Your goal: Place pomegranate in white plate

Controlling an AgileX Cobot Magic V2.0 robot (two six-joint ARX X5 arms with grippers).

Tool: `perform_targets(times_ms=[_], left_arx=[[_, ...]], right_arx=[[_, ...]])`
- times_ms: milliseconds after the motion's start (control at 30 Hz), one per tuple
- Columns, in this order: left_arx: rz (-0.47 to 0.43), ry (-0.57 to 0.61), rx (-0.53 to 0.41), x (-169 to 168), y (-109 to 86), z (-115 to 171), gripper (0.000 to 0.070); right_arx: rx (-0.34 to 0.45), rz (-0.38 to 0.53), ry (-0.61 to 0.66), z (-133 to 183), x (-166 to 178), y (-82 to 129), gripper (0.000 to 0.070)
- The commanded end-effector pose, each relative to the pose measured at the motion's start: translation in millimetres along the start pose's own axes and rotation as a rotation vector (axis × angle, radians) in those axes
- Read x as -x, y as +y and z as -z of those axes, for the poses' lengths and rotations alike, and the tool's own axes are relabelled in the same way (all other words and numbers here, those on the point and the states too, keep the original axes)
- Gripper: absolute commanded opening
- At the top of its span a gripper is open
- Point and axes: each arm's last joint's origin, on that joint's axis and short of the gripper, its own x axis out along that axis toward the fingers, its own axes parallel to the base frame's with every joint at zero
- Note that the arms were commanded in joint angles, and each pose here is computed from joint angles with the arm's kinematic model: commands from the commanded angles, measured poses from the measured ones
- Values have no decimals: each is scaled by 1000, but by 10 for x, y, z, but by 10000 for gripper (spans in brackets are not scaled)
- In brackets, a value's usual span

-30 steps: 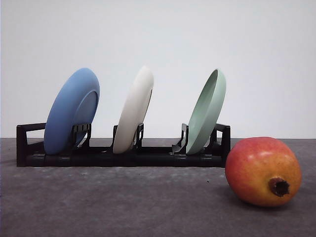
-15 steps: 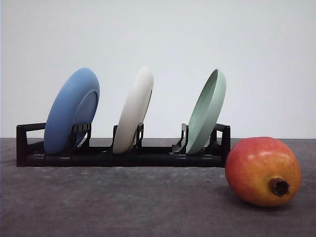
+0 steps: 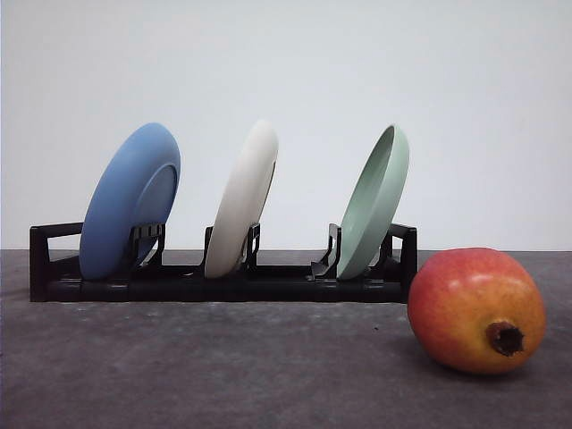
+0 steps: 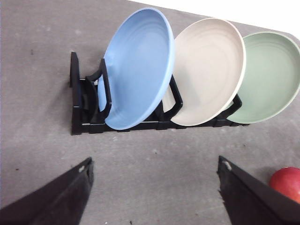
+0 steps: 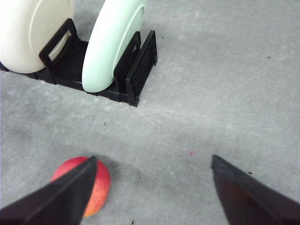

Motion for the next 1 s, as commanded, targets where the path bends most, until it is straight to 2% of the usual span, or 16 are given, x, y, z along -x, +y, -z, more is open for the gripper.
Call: perform_targets(times_ms=[0, 233, 500, 767, 967], left_arx=[[28, -34, -22, 35, -35, -81, 522], [91, -57, -55, 11, -133, -301, 514], [173, -43, -115, -225, -390, -793, 514], [231, 1, -181, -763, -772, -1250, 514], [236, 70, -231, -1316, -1023, -1410, 514]], right_arx=[[-3, -4, -22, -55, 29, 9, 517], [-13, -5, -22, -55, 28, 9, 517], [-13, -5, -22, -55, 28, 9, 517], [-14, -5, -20, -54, 28, 9, 517], [-15, -5, -15, -49, 28, 9, 516]])
